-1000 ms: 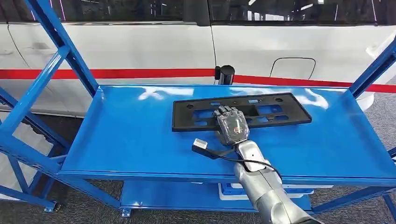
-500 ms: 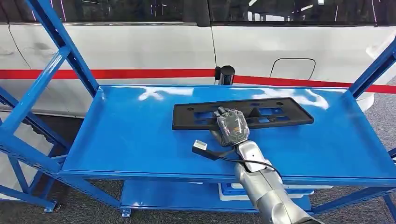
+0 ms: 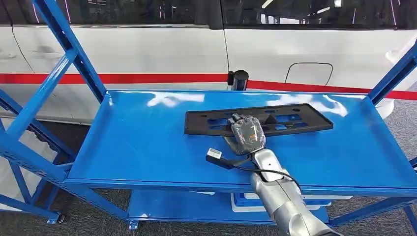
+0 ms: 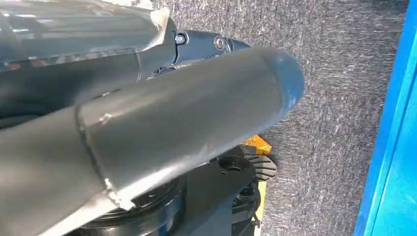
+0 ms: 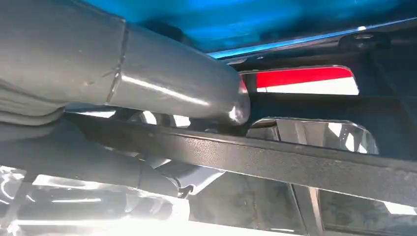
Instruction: Take the parts from the cabinet and place them on the table.
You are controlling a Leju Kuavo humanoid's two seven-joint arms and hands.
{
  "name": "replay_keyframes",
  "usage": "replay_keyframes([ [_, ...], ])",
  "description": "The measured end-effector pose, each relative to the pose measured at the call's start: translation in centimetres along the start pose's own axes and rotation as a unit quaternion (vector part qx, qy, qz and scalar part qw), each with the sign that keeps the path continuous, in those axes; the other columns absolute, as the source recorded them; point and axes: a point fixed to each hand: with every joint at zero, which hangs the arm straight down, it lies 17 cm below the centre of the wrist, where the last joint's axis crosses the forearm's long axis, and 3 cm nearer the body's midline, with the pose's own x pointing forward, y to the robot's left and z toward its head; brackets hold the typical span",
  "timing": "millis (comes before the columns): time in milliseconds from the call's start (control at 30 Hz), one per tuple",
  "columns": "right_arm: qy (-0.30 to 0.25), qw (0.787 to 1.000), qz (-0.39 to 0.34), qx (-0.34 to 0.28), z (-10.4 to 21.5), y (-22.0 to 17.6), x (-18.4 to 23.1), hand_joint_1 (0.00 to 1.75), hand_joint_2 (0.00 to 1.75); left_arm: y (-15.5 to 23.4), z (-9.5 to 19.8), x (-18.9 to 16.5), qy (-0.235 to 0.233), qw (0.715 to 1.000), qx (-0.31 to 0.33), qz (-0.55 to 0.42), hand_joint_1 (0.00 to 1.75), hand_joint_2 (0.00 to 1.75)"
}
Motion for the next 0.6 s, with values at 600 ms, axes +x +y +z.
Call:
replay_keyframes([
  [600,0.002,1.0,0.003,0.001,0.18,0.11,-0.41,1.75,0.0,-0.04,-0.04,0.21,-0.002,1.0,-0.001,0.0,0.0,0.0],
])
